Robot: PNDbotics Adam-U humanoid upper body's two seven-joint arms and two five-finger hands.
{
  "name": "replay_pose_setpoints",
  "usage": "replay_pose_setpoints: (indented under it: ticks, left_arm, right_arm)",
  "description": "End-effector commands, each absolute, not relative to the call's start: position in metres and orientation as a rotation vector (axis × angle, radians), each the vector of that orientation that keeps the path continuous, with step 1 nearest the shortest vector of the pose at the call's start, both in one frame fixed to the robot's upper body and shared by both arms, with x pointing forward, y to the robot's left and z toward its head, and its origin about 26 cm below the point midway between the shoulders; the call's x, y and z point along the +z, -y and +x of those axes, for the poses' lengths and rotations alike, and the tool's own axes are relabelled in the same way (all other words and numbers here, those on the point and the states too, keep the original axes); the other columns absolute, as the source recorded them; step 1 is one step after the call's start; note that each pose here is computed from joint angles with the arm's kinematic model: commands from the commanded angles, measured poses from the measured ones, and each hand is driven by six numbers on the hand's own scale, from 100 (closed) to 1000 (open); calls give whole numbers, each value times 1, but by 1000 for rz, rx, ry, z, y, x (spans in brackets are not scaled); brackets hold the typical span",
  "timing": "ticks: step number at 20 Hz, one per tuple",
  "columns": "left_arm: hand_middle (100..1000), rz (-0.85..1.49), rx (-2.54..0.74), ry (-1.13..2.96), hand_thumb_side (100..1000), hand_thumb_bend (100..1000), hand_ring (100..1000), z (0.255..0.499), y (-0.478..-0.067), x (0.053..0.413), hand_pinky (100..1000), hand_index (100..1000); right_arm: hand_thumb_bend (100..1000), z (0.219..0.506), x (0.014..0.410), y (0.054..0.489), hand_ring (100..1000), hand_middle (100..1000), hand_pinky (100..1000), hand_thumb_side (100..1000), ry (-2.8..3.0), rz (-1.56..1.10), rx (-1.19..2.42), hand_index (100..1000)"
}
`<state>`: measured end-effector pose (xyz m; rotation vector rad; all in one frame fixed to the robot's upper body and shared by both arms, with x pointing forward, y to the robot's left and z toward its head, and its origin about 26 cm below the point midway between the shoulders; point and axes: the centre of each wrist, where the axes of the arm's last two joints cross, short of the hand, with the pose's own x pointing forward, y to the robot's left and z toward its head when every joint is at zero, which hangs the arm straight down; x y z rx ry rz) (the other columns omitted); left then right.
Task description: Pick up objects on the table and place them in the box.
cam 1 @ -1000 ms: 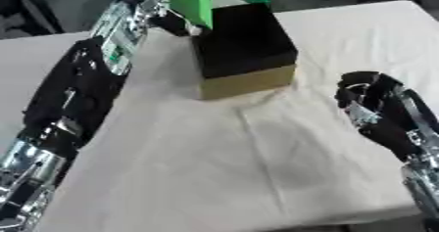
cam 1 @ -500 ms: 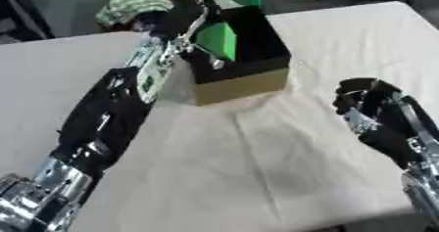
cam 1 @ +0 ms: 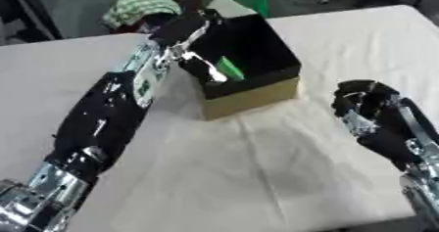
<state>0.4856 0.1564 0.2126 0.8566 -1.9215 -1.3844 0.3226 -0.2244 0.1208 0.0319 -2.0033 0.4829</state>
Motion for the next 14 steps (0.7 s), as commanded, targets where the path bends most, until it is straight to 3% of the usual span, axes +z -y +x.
replay_pose_setpoints:
  ticks: [1,6,10,14]
  left_arm:
    - [704,864,-1266,2020,350,1000,692,482,-171,242,674,794]
    - [665,718,-1055,2217,318,1000,660,459,-200,274,640,769]
    - [657,613,-903,2331,294,967,656,421,-233,297,633,762]
    - [647,537,-798,2376,298,922,650,382,-257,298,625,756]
  right_arm:
    - [234,323,127,230,622,628,595,351,2022,11,483,728]
    - [235,323,125,235,623,630,596,346,2019,-13,471,729]
    - [236,322,126,240,623,631,596,341,2023,-41,456,733]
    - [236,322,127,243,624,631,596,338,2028,-60,434,738]
